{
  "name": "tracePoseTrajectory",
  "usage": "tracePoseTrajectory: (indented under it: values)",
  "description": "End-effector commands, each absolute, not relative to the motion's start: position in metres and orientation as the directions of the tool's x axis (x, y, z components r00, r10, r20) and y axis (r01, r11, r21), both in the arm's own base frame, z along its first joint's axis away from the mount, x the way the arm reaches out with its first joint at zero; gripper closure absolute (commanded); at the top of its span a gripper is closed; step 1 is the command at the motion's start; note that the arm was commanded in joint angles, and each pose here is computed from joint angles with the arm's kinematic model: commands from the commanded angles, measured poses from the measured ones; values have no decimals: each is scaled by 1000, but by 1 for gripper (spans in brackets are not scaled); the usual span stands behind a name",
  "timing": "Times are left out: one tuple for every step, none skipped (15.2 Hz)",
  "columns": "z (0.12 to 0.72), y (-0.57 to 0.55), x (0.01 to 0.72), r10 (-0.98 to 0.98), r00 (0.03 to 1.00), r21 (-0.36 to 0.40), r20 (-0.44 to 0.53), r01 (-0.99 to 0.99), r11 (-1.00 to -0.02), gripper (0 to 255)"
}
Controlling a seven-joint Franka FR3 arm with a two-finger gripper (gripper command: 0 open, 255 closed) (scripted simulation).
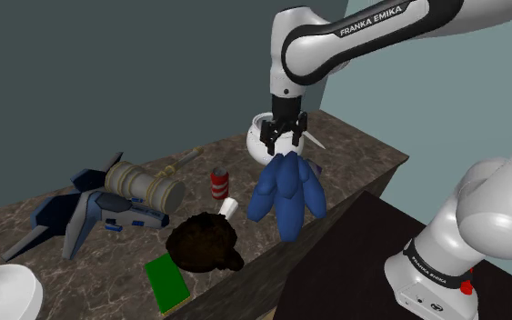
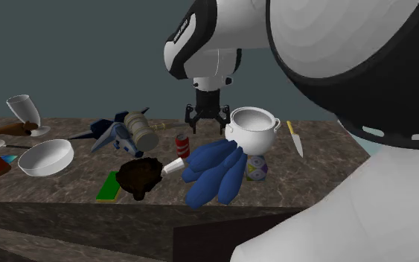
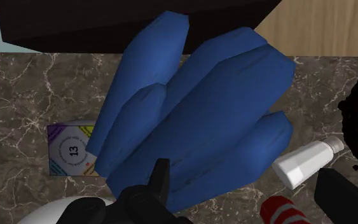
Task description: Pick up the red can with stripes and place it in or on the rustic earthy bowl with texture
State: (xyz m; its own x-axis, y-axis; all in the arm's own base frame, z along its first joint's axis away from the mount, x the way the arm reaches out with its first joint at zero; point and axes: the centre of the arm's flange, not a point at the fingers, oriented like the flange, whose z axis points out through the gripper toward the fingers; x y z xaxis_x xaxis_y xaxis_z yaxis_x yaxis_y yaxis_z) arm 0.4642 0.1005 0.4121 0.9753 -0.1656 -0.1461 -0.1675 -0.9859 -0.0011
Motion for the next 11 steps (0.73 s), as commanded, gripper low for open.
tracePoseTrajectory:
  values:
    - [400, 113, 481, -172, 975, 3, -141, -174, -985, 0]
    - [392, 119, 490, -175, 975, 6, -139, -176, -984, 0]
    - [385, 125, 499, -178, 974, 8, -136, -179, -984, 0]
    - [378, 131, 509, -181, 974, 11, -134, -182, -983, 0]
    - [371, 137, 518, -185, 974, 13, -131, -184, -983, 0]
    - [364, 144, 527, -188, 974, 16, -129, -187, -982, 0]
    - [357, 150, 536, -191, 974, 18, -126, -190, -982, 0]
    - [350, 155, 546, -194, 973, 21, -124, -192, -981, 0]
    - [343, 161, 555, -197, 973, 23, -122, -195, -980, 0]
    - [336, 167, 564, -200, 973, 26, -119, -198, -980, 0]
    - [329, 173, 574, -203, 972, 28, -117, -201, -979, 0]
